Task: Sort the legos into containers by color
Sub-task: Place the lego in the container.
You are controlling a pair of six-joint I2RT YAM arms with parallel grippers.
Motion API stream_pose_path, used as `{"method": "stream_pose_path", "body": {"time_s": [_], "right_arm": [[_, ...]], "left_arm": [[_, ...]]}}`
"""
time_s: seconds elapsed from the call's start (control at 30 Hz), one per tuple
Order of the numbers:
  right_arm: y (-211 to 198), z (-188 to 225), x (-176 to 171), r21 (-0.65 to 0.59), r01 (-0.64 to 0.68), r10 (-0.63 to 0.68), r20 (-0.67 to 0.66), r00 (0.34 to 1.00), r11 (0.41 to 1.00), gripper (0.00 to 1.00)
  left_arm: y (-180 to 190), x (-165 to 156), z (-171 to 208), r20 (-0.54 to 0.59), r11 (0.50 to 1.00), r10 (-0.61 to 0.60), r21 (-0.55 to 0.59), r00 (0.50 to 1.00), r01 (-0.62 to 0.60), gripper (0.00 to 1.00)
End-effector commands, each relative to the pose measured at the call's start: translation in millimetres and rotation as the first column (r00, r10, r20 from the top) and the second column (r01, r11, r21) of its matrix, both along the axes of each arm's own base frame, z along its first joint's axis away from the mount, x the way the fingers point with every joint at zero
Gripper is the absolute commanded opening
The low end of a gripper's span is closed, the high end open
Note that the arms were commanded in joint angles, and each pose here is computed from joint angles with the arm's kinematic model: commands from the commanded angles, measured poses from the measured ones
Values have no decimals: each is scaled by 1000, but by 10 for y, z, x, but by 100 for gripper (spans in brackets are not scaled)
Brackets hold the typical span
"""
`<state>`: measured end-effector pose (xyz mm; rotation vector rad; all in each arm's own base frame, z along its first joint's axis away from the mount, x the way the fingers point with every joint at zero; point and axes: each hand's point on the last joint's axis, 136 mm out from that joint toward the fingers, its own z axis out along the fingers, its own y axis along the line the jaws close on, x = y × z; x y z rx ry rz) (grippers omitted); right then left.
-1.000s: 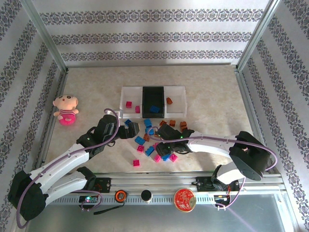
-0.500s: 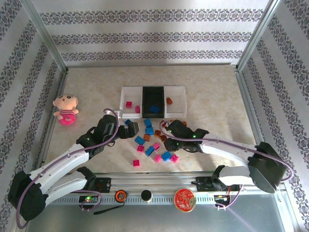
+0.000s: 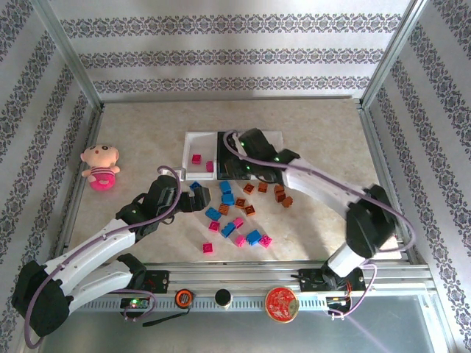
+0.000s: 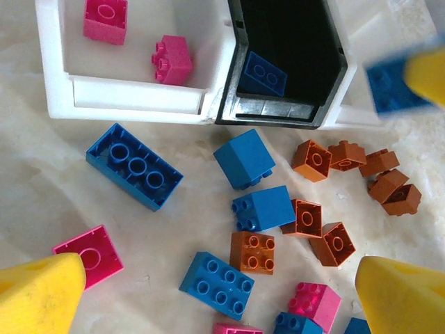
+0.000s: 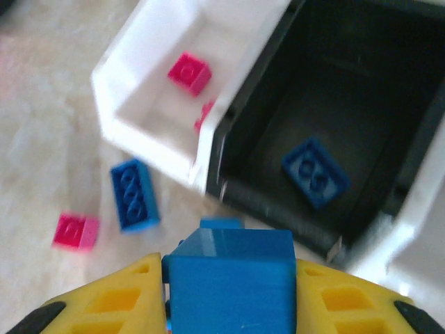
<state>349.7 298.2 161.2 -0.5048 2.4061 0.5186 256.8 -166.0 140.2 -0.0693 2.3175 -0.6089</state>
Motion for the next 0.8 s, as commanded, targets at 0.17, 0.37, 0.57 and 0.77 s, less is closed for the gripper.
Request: {"method": "stream_pose_path", "body": {"time_s": [0.17, 0.37, 0.57, 0.77], "right_arm": [[1, -234, 802, -42, 105, -104, 12, 994, 994, 35], [97, -283, 992, -15, 105, -105, -10, 994, 994, 57], [73, -59, 880, 51, 95, -95, 7, 995, 994, 63], [-29, 39, 526, 100, 79, -81, 24, 996, 992, 63]], "left_arm": [[170, -41, -73, -35, 997, 53, 61, 998, -51, 100], [266, 26, -207, -87, 995, 89, 54, 992, -85, 98], [337, 173, -427, -121, 990, 124, 79, 985, -115, 92], [293, 336, -766, -179, 989, 127, 101, 976, -110, 77]]}}
